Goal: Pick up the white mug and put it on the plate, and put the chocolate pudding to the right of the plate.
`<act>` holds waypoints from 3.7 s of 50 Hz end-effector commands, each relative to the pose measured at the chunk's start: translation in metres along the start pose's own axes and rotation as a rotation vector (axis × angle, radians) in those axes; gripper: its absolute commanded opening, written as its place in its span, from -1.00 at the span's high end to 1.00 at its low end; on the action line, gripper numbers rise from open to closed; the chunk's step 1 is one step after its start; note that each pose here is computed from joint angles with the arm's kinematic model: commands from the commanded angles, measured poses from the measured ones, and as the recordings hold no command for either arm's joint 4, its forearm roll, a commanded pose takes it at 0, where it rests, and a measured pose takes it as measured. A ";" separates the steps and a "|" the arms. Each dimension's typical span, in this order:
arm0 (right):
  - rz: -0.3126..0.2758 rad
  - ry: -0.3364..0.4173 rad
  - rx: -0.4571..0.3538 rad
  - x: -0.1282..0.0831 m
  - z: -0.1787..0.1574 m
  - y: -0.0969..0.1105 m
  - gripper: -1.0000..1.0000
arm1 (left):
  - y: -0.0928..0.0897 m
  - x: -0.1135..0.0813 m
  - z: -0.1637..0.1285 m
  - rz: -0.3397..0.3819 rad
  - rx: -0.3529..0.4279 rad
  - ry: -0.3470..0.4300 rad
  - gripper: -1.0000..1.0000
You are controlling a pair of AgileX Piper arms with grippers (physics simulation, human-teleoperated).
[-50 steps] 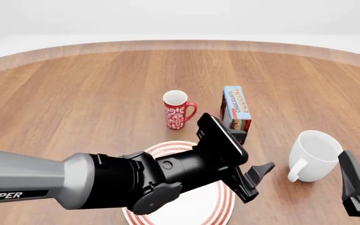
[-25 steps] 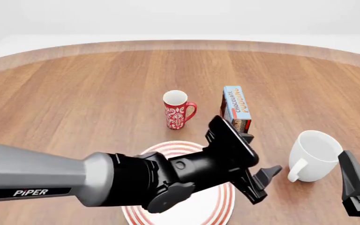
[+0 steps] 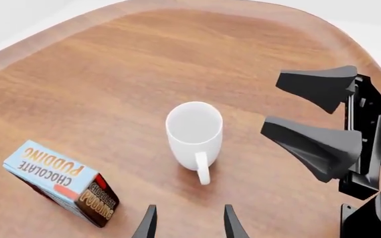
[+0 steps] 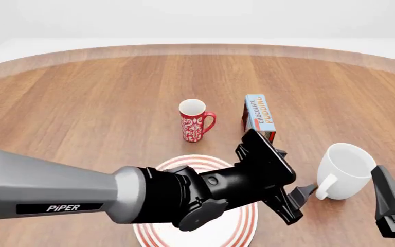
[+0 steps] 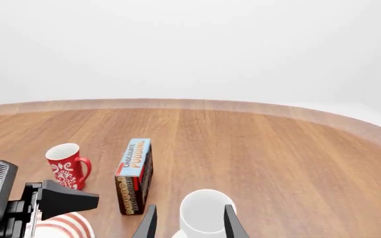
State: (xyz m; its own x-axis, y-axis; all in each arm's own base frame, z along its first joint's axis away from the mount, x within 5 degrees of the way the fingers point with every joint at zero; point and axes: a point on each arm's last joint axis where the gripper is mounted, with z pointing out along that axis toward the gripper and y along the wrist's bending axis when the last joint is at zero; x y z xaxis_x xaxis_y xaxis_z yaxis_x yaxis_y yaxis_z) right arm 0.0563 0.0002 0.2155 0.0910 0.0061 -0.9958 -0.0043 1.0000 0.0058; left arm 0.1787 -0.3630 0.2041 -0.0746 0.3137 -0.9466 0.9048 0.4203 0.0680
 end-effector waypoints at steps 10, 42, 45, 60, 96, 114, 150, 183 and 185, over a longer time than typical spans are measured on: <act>0.002 0.000 -0.002 0.000 0.000 0.000 -1.00 | -0.004 0.001 0.016 0.003 0.010 0.022 -1.00; 0.002 -0.003 -0.002 0.000 0.000 0.000 -1.00 | -0.011 0.003 0.035 0.012 0.027 0.049 -1.00; 0.002 -0.003 -0.002 0.000 0.000 0.000 -1.00 | -0.012 0.003 0.036 0.013 0.029 0.052 -1.00; 0.004 -0.004 -0.003 0.000 0.000 0.000 -1.00 | -0.011 0.000 0.045 0.022 0.027 0.061 -1.00; 0.010 -0.002 -0.004 0.000 0.000 0.000 -1.00 | -0.016 -0.001 0.062 0.051 0.040 0.089 -1.00; 0.012 -0.002 -0.004 0.000 0.000 0.000 -1.00 | -0.013 0.000 0.071 0.055 0.036 0.100 -1.00; 0.017 -0.001 -0.003 0.000 0.000 0.000 -1.00 | -0.018 0.002 0.085 0.062 0.045 0.110 -1.00; 0.023 0.000 -0.005 -0.001 -0.001 0.000 -1.00 | -0.023 0.004 0.098 0.063 0.055 0.137 -1.00; 0.023 0.000 -0.005 -0.001 -0.001 0.000 -1.00 | -0.023 0.004 0.098 0.062 0.055 0.138 -1.00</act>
State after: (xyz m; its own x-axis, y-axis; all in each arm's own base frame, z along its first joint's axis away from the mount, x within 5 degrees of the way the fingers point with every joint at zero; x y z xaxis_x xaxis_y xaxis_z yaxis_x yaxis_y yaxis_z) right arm 0.0558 0.0004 0.2157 0.0914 0.0261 -0.9955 -0.0099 0.9996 0.0253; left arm 0.1984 -0.4513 0.1688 -0.0685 0.4489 -0.8910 0.9300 0.3520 0.1059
